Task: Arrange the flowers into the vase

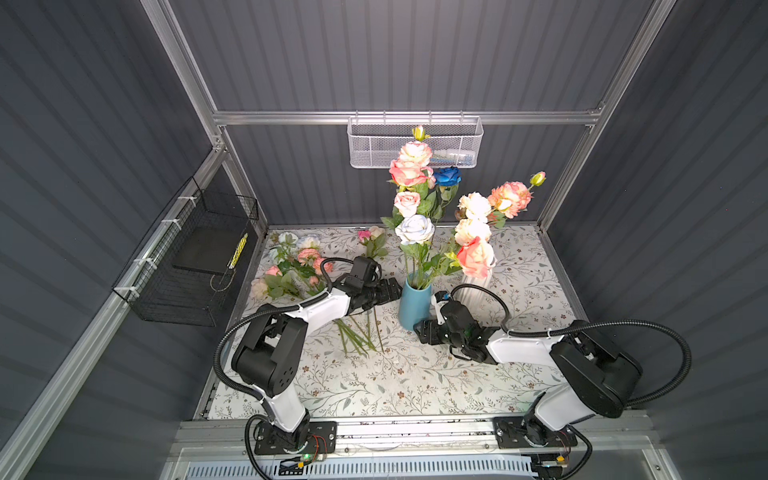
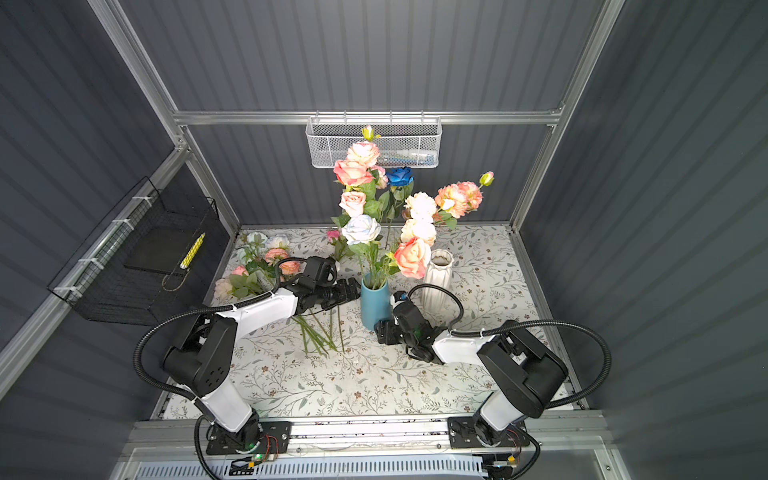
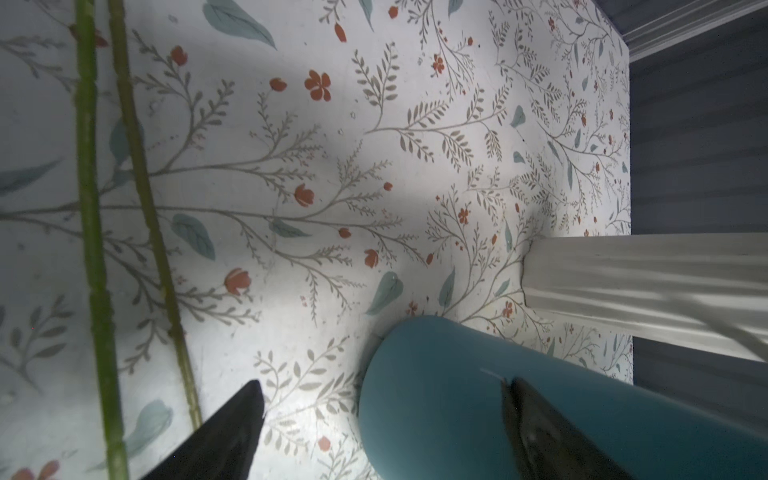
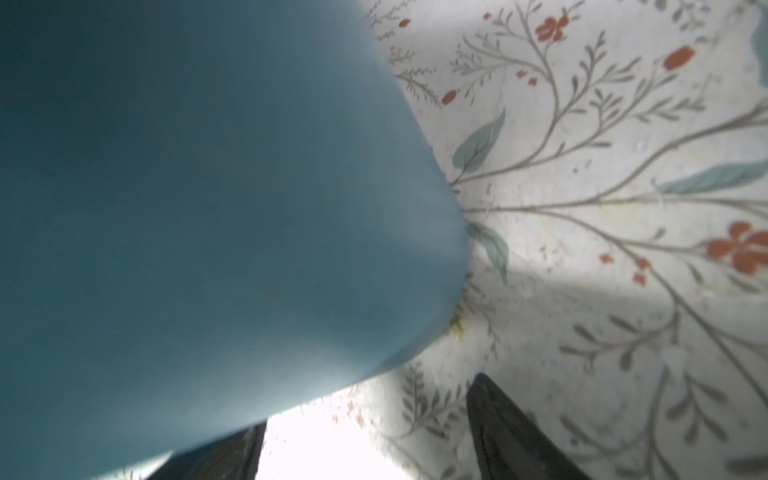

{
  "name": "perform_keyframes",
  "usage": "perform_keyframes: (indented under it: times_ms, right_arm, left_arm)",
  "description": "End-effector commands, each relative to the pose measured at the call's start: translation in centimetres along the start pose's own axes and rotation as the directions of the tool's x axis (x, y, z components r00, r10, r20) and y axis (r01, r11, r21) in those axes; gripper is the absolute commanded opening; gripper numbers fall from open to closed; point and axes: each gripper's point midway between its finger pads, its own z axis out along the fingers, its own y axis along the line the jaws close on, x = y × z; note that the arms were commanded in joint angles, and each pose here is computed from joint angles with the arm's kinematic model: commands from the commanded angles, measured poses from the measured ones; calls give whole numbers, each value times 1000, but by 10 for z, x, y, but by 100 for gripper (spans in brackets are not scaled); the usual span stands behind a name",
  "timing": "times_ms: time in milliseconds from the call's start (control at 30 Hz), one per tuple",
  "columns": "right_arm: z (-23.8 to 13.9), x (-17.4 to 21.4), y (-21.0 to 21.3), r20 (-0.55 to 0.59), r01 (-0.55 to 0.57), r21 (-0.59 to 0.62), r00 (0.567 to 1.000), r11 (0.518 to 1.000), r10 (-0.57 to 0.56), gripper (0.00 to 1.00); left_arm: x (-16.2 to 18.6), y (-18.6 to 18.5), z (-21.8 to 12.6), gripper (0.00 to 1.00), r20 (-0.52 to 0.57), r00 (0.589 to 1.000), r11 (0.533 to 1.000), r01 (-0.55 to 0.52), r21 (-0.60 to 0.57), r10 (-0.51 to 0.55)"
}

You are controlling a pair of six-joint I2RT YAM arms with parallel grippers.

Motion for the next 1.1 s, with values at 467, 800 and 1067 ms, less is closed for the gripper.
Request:
perform_keyframes:
  times_ms: [467, 800, 1067]
  right_arm:
    - [33, -51, -2, 40, 12, 1, 999, 1000, -12, 76]
    - [53, -65, -15, 31, -5, 21, 1000, 1000, 4, 75]
    - [68, -77, -23, 25, -17, 28, 1000, 999, 16, 75]
  left_arm:
    - [-57, -1, 27, 91, 61, 998, 1000, -5, 30, 4]
    - [-83, 4, 41, 91, 80, 997, 1000, 3, 14, -4]
    - [-102, 5, 53, 91, 94, 996, 1000, -1, 9, 0]
